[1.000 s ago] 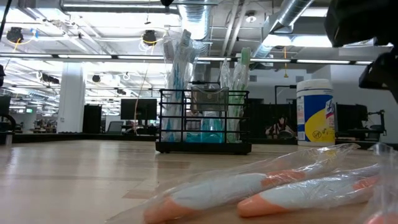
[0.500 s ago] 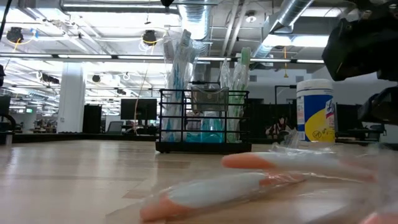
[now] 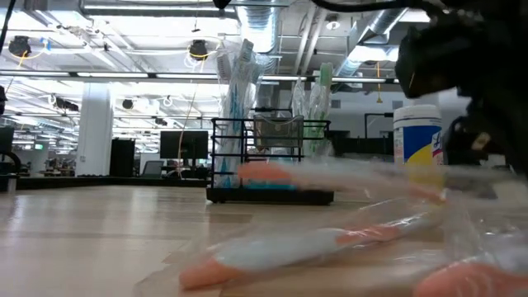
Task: Pick & Place toothbrushing station
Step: Put the orange toothbrush into the black wire organizer
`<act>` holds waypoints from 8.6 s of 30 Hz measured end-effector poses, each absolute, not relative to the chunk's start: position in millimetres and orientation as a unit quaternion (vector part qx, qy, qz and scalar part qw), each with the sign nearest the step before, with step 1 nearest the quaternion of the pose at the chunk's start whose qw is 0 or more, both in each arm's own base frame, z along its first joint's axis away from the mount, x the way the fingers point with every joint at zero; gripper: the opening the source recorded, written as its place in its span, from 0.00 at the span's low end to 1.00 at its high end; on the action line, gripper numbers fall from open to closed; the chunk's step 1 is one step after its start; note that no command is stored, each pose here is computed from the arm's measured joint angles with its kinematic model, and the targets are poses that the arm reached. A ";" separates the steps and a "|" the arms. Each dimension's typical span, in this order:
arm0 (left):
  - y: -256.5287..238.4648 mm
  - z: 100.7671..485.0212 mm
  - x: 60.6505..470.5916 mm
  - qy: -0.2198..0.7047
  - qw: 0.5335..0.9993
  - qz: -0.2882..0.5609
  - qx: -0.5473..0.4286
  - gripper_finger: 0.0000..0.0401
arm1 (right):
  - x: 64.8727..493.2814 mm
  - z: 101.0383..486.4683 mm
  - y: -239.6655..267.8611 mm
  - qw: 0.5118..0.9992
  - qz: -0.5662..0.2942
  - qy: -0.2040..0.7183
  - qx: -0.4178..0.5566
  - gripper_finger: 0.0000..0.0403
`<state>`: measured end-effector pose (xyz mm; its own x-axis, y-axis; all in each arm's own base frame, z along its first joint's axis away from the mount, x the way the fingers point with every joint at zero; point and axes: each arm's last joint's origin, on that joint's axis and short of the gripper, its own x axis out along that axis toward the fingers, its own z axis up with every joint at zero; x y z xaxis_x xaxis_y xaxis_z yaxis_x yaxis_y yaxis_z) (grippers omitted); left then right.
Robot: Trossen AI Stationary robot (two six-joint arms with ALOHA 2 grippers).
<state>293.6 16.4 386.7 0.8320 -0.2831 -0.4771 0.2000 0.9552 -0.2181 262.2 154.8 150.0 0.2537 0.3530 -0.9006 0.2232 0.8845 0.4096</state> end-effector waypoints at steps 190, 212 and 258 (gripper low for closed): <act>57.9 425.0 304.6 0.045 0.984 -0.156 -0.078 0.03 | 320.1 487.5 -24.9 0.991 0.045 -0.018 0.127 0.03; 162.2 414.6 260.9 0.084 0.996 0.026 -0.017 0.48 | 277.1 495.2 27.4 0.981 -0.132 0.130 0.059 0.01; 157.4 414.0 262.5 0.085 0.996 -0.010 -0.022 0.35 | 283.3 267.9 96.7 0.903 -0.370 0.003 0.220 0.01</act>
<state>262.5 157.4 414.0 0.9853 -0.0232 -0.1690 0.0157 0.9988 -0.0454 283.3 96.7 267.9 0.7268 -0.6662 -0.1670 0.6685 0.6303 0.3947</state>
